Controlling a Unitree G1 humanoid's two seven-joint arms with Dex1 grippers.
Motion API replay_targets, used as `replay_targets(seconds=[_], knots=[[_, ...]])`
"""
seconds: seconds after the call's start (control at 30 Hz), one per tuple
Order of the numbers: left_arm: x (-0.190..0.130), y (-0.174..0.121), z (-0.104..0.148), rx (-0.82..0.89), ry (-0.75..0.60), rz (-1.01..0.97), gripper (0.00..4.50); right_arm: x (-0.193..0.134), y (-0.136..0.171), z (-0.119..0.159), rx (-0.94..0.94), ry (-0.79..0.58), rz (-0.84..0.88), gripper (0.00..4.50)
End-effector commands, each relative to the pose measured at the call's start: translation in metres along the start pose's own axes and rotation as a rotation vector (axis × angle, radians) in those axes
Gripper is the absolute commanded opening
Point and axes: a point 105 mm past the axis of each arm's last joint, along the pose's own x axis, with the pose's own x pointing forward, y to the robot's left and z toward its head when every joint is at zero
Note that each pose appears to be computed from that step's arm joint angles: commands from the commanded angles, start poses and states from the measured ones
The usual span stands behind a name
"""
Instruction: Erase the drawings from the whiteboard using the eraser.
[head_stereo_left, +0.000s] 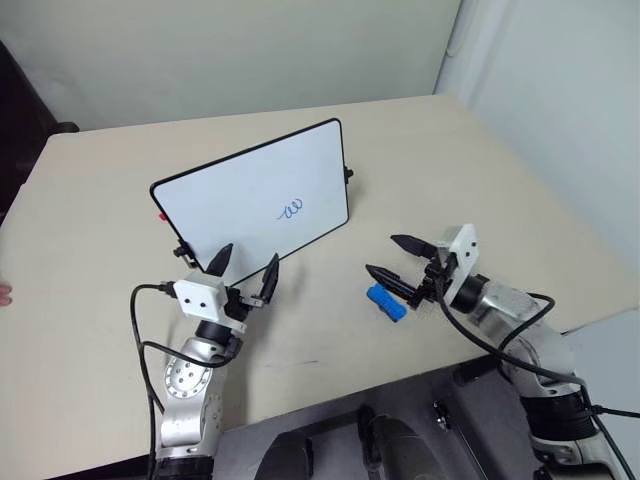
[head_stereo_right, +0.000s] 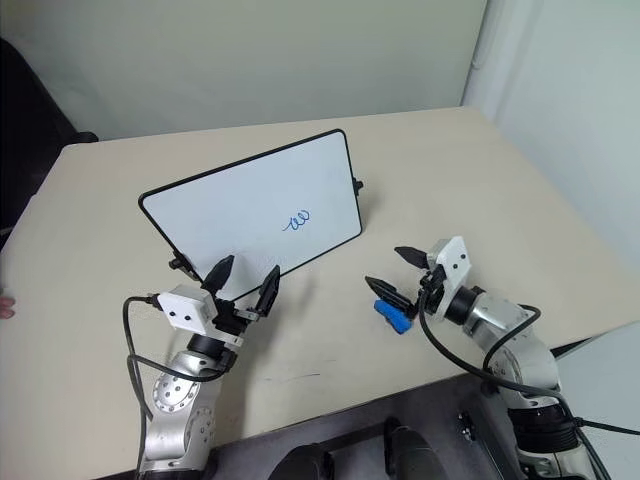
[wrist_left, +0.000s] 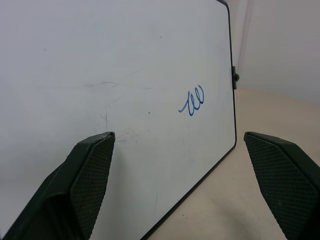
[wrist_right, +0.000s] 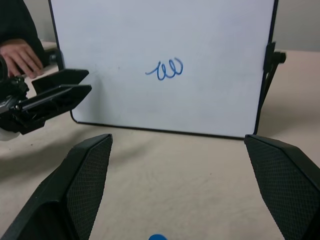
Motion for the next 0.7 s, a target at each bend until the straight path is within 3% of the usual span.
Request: replay_targets(seconds=[0.03, 0.23, 0.4, 0.7], knots=[[0.003, -0.001, 0.008, -0.006, -0.039, -0.02, 4.5, -0.001, 0.001, 0.02, -0.052, -0.06, 0.01, 4.47], [0.001, 0.005, 0.008, 0.002, -0.041, -0.008, 4.5, -0.001, 0.004, 0.017, -0.036, -0.039, 0.01, 4.47], [0.002, 0.001, 0.008, -0.011, -0.031, -0.03, 4.5, -0.003, 0.004, 0.008, 0.044, 0.061, -0.001, 4.47], [-0.001, 0.0, 0.005, -0.015, -0.021, -0.033, 4.5, -0.016, 0.006, -0.002, 0.133, 0.458, 0.007, 4.47]])
